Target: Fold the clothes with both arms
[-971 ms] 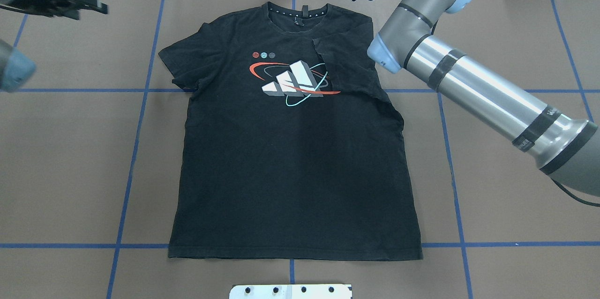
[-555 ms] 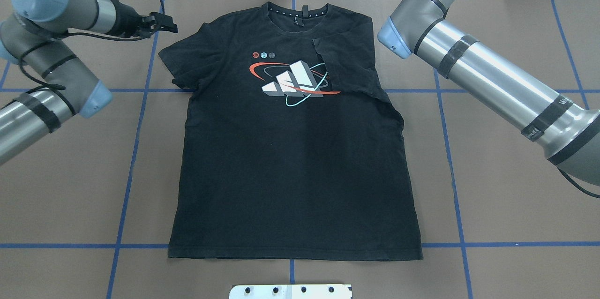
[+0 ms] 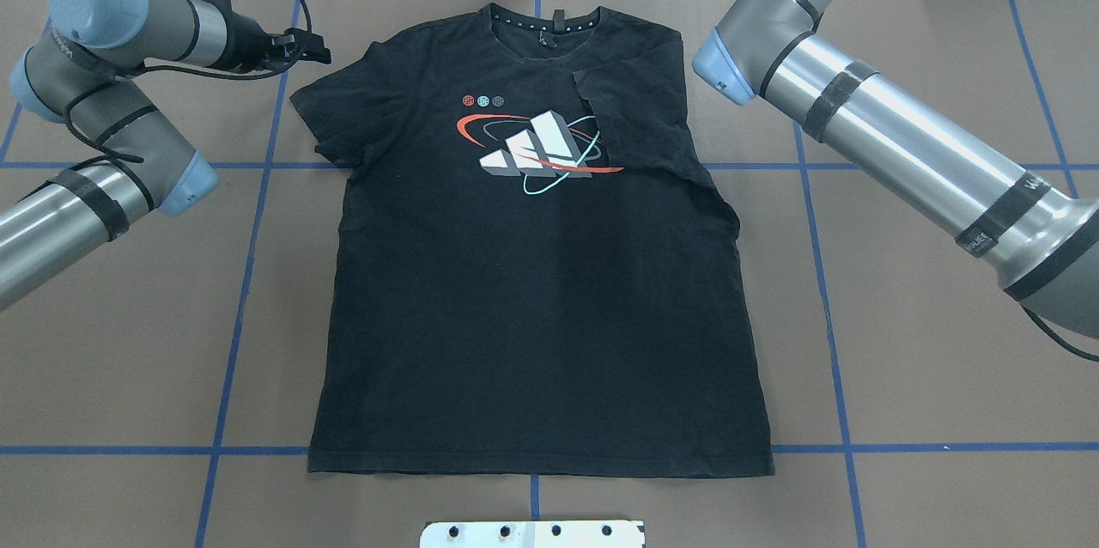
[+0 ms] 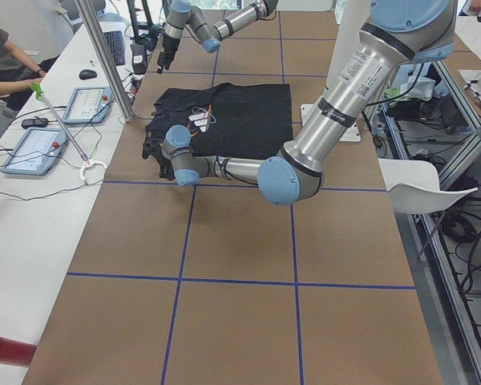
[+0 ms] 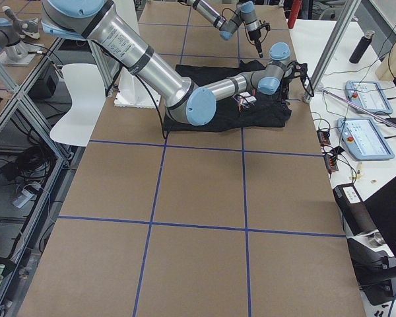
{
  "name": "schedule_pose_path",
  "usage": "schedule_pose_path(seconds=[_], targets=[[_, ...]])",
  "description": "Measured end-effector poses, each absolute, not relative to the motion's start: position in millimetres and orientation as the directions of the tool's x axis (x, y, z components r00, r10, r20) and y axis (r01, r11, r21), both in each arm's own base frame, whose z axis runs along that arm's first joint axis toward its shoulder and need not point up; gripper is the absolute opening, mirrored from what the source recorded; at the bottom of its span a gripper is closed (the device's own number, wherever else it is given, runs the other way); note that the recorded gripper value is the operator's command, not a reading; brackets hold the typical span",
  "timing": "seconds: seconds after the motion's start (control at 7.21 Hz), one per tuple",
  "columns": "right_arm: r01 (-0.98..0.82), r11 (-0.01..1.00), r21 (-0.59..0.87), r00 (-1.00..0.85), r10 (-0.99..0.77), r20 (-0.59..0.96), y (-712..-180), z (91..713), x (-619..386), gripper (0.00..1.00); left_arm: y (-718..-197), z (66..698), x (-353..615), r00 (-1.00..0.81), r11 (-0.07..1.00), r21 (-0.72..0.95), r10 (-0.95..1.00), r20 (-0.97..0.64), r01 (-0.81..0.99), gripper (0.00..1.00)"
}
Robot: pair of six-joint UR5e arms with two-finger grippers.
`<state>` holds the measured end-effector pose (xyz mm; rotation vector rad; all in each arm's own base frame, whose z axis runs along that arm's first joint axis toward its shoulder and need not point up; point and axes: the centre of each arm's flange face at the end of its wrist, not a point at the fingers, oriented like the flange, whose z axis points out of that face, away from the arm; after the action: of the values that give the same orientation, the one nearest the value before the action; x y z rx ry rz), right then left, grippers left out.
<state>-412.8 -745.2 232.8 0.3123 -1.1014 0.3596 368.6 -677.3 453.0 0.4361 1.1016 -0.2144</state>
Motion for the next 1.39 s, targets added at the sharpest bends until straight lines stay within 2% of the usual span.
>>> schedule_pose_path(seconds=[1.39], targets=[[-0.437,0.898,0.056,0.392,0.134,0.91,-747,229,-406,1.0,-660,478,389,0.465,0.914,0.216,0.035,-0.885,0.343,0.76]])
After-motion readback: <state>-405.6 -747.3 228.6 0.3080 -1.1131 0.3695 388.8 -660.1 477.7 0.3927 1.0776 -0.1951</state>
